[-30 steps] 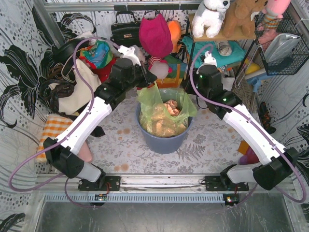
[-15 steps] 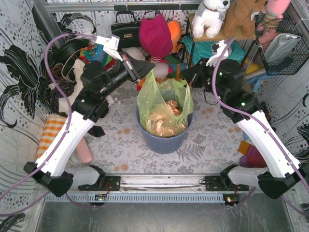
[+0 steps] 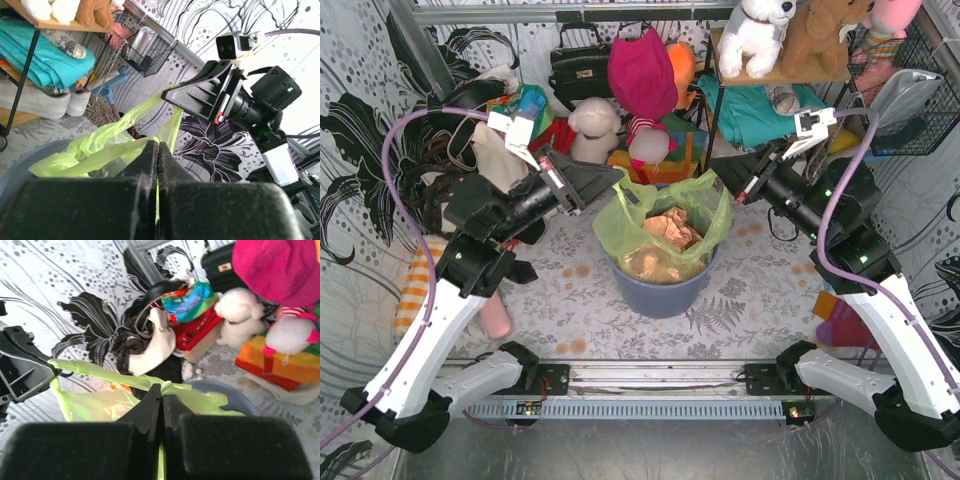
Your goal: Tie the trash bag
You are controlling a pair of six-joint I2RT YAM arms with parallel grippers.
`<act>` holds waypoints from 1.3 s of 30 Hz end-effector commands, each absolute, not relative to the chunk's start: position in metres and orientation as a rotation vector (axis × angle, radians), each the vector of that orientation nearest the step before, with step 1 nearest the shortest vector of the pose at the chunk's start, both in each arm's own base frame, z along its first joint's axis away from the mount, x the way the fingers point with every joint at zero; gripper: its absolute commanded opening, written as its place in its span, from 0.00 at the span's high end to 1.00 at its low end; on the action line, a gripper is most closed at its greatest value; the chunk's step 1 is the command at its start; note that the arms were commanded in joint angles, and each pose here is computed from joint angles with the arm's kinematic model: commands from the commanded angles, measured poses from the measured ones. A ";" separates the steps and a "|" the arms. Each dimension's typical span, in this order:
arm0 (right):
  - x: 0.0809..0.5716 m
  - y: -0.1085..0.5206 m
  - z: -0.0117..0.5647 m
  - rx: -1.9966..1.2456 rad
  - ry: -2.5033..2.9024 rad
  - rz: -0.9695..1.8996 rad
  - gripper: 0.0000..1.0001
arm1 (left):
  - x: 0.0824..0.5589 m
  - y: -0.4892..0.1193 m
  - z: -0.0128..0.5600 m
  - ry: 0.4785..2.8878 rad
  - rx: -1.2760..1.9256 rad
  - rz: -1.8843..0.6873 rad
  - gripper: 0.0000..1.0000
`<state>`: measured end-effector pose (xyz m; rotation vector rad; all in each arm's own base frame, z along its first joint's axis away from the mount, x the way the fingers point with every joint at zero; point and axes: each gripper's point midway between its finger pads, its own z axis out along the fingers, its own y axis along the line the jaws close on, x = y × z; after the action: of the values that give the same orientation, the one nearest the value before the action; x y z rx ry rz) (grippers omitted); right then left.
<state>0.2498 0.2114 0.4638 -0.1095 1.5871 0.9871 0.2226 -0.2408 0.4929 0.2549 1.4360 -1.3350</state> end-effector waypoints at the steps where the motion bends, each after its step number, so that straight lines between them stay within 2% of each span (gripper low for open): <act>1: 0.233 0.221 0.507 -0.198 1.407 1.102 1.00 | 0.195 -0.223 0.532 1.273 0.278 -1.331 1.00; 7: 0.240 0.217 0.555 -0.190 1.249 1.077 1.00 | 0.217 -0.192 0.565 1.224 0.091 -1.167 1.00; 14: 0.238 0.187 0.580 -0.094 1.160 0.971 1.00 | 0.235 -0.180 0.595 1.196 0.011 -1.081 1.00; 25: 0.224 0.164 0.564 -0.040 1.153 0.928 1.00 | 0.227 -0.170 0.585 1.200 -0.017 -1.068 1.00; 26: 0.224 0.166 0.561 -0.050 1.168 0.931 0.99 | 0.225 -0.170 0.580 1.209 -0.011 -1.065 0.98; 27: 0.222 0.168 0.558 -0.062 1.182 0.942 0.96 | 0.223 -0.170 0.578 1.214 0.003 -1.065 0.87; 30: 0.219 0.180 0.546 -0.109 1.247 0.985 0.86 | 0.220 -0.177 0.564 1.261 0.061 -1.061 0.68; 34: 0.217 0.196 0.527 -0.144 1.400 1.043 0.63 | 0.228 -0.184 0.547 1.356 0.080 -1.035 0.42; 36: 0.216 0.203 0.516 -0.156 1.459 1.073 0.57 | 0.231 -0.190 0.539 1.408 0.116 -1.022 0.34; 39: 0.216 0.209 0.506 -0.166 1.509 1.099 0.52 | 0.234 -0.203 0.531 1.462 0.179 -1.046 0.29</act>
<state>0.2267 0.1990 0.5190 -0.1318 1.4177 1.0284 0.2303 -0.1871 0.5473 0.0784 1.3747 -1.0454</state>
